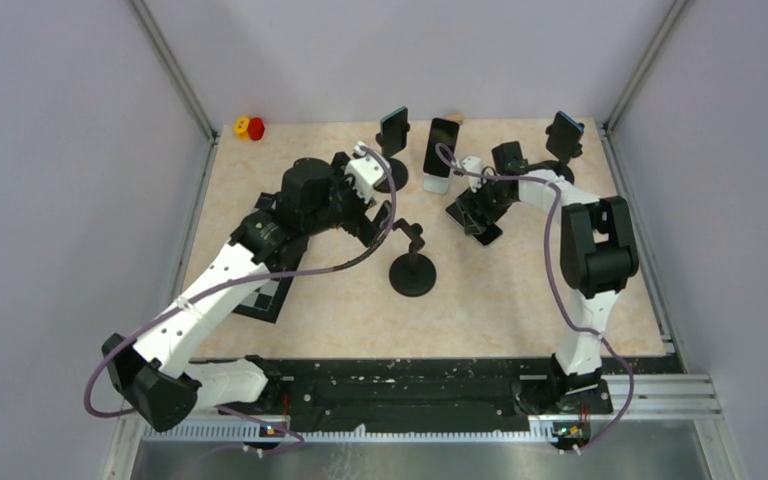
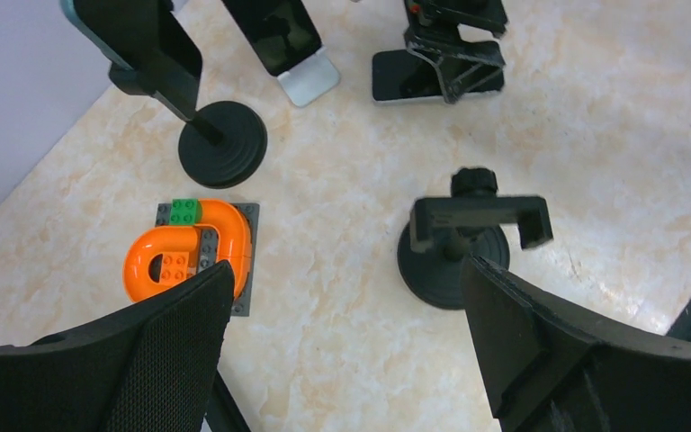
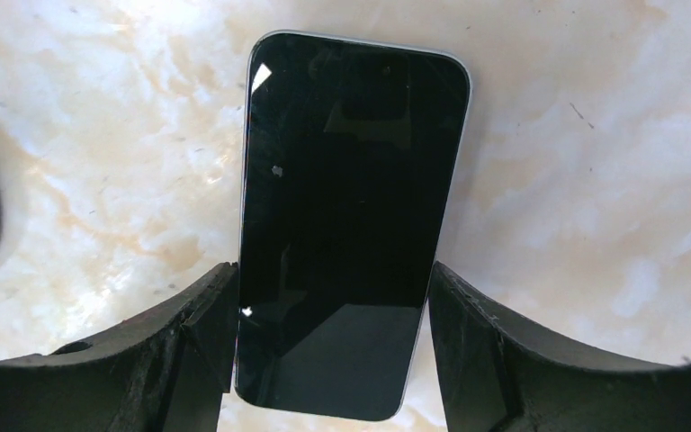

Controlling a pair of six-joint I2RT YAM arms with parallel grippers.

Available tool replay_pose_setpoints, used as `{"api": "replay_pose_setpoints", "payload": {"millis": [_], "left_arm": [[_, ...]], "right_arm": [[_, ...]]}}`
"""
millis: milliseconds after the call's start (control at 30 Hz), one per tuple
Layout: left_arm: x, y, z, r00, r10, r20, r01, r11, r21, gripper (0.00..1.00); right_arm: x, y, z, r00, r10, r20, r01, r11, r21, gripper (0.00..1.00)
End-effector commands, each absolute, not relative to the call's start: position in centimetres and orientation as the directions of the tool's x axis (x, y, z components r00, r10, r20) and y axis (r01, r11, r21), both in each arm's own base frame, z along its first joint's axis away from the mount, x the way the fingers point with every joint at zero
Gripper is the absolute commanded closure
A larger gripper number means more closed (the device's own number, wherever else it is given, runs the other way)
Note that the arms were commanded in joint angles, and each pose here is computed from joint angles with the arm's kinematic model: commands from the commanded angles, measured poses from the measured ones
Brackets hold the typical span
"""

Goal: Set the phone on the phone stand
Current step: Pick up the phone at the center of the board.

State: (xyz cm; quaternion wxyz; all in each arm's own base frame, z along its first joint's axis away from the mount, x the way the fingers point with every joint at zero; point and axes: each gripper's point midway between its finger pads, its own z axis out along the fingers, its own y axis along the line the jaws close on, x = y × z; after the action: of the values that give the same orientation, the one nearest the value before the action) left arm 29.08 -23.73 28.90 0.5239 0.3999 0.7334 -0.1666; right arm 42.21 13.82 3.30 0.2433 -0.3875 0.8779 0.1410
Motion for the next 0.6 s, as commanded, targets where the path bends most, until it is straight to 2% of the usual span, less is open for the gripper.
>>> {"api": "replay_pose_setpoints", "payload": {"millis": [0, 167, 567], "left_arm": [[31.8, -24.4, 32.3, -0.188, 0.259, -0.947, 0.685, 0.726, 0.062, 0.01], [33.7, -26.4, 33.1, -0.296, 0.132, -0.946, 0.671, 0.733, -0.107, 0.01], [37.4, -32.2, 33.1, -0.470, 0.023, -0.883, 0.691, 0.631, -0.351, 0.01]], "right_arm": [[42.8, 14.9, 10.5, -0.525, -0.529, -0.667, -0.730, 0.683, 0.034, 0.83], [42.0, 14.9, 13.7, -0.495, -0.474, -0.729, -0.703, 0.711, 0.015, 0.99], [38.2, 16.2, 21.4, -0.329, -0.388, -0.861, -0.750, 0.661, -0.012, 1.00]]}}
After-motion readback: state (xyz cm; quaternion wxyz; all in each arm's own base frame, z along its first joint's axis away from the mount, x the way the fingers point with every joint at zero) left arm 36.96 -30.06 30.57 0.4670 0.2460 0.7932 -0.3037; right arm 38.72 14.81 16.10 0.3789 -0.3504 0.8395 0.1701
